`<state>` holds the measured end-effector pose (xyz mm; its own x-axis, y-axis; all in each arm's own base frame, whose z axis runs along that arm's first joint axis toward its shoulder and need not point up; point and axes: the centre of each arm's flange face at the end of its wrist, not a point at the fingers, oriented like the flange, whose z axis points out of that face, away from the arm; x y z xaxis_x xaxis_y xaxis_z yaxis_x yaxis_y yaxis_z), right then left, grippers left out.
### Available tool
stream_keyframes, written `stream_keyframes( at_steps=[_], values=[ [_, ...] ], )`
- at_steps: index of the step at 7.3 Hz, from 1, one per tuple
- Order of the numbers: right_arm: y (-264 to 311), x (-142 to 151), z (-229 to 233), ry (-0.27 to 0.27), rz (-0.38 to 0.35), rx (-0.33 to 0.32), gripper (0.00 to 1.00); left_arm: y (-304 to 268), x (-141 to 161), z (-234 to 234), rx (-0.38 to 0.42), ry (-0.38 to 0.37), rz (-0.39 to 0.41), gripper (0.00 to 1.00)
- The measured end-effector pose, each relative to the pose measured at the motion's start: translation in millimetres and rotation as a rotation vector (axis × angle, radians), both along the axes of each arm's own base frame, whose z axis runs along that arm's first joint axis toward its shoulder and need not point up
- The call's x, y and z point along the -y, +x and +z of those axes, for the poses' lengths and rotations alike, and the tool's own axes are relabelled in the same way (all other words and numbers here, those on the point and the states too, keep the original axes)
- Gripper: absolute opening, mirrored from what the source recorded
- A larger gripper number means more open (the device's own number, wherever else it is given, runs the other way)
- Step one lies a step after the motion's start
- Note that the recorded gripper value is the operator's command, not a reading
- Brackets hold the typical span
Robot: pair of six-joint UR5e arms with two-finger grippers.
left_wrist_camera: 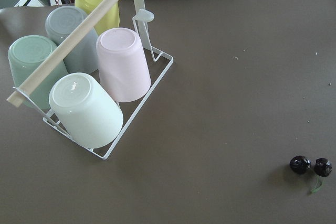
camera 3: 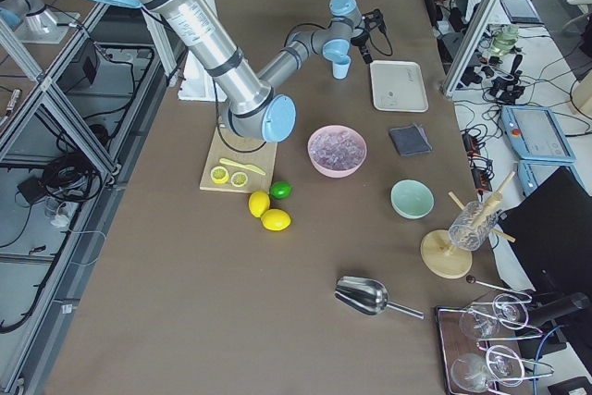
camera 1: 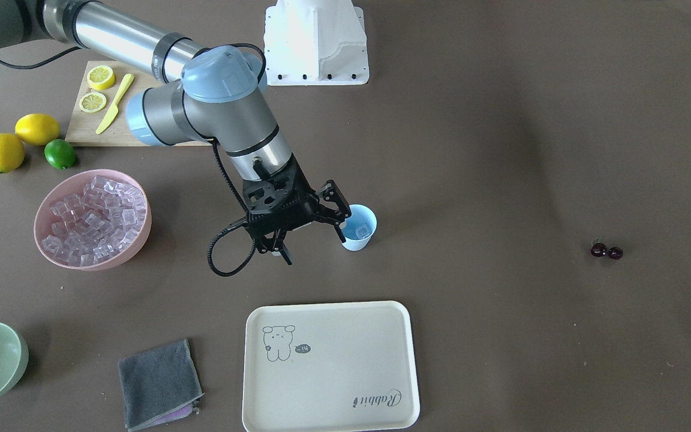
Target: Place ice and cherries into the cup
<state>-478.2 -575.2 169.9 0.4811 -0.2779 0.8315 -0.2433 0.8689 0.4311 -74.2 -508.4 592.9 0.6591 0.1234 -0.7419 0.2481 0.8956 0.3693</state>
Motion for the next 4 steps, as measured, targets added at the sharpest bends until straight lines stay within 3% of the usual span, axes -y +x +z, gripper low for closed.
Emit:
stream_keyframes(
  at_steps=[2, 4],
  values=[
    [113.7, 25.9, 44.3, -0.039, -0.045, -0.03, 1.0, 6.7, 30.6, -33.7, -0.048, -0.036, -0.027, 0.98],
    [226.9, 33.6, 88.0, -0.044, -0.079, -0.096, 1.0, 43.8, 59.2, -69.1, -0.091, -0.049, -0.012, 0.98]
  ],
)
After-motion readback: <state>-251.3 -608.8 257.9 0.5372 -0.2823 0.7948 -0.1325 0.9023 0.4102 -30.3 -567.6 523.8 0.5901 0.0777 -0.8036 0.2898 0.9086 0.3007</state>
